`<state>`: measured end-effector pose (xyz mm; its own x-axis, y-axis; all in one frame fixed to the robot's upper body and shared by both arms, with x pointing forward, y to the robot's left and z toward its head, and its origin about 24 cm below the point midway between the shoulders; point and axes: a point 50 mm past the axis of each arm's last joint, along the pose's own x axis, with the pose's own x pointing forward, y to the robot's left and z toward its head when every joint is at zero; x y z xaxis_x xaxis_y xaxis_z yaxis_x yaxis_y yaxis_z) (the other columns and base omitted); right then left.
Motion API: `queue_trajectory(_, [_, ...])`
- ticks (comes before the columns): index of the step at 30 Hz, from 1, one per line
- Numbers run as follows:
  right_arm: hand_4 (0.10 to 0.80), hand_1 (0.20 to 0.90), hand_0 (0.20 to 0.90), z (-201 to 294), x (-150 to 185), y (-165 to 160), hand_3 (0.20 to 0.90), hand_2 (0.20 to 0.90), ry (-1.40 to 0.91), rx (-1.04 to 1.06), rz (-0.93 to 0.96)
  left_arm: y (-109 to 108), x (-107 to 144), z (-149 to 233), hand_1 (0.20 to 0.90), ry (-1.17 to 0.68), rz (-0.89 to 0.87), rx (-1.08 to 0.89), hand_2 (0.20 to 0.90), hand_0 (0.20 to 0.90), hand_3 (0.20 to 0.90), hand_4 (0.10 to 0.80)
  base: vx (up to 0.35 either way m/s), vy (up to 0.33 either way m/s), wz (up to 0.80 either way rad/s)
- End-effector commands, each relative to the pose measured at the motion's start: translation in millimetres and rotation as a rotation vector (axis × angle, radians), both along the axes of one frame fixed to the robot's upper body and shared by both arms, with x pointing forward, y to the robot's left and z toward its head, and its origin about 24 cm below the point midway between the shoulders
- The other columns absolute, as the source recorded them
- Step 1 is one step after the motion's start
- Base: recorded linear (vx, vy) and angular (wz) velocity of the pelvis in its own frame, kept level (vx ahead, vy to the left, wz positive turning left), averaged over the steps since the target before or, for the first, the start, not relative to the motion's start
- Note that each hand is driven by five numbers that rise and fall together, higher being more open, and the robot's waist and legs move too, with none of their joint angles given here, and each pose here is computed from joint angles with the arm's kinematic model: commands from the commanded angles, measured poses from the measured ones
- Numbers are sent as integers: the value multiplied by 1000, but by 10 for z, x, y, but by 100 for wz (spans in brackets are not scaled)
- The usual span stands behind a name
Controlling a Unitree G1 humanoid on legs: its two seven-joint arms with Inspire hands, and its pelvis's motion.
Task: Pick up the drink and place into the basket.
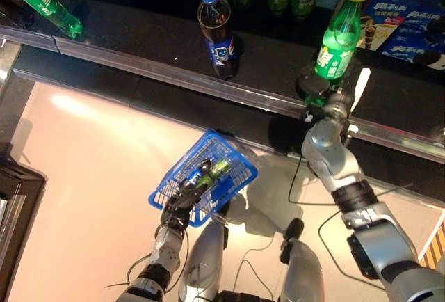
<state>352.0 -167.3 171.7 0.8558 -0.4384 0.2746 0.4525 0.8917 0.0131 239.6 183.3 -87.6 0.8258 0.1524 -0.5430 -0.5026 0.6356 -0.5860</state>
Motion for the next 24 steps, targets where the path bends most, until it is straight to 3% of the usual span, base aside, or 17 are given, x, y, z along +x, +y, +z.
queue_trajectory(1, [100, 300, 300, 872, -344, 214, 200, 300, -449, -105, 219, 341, -167, 248, 300, -265, 49, 39, 300, 300, 200, 100, 0, 0, 0])
queue_trajectory(8, [100, 300, 300, 710, -472, 381, 200, 300, -394, -115, 413, 372, -77, 565, 300, -418, 41, 31, 300, 300, 200, 100, 24, 4, 5])
queue_trajectory(14, [100, 300, 300, 431, -586, 622, 200, 300, -292, -75, 599, 229, -19, 1058, 300, -629, -101, 37, 300, 300, 200, 100, 39, -20, 18])
queue_trajectory(24, [100, 300, 300, 75, -728, 950, 200, 300, -142, -2, 781, 56, -39, 1599, 300, -819, -285, 44, 300, 300, 200, 100, 44, -28, 21])
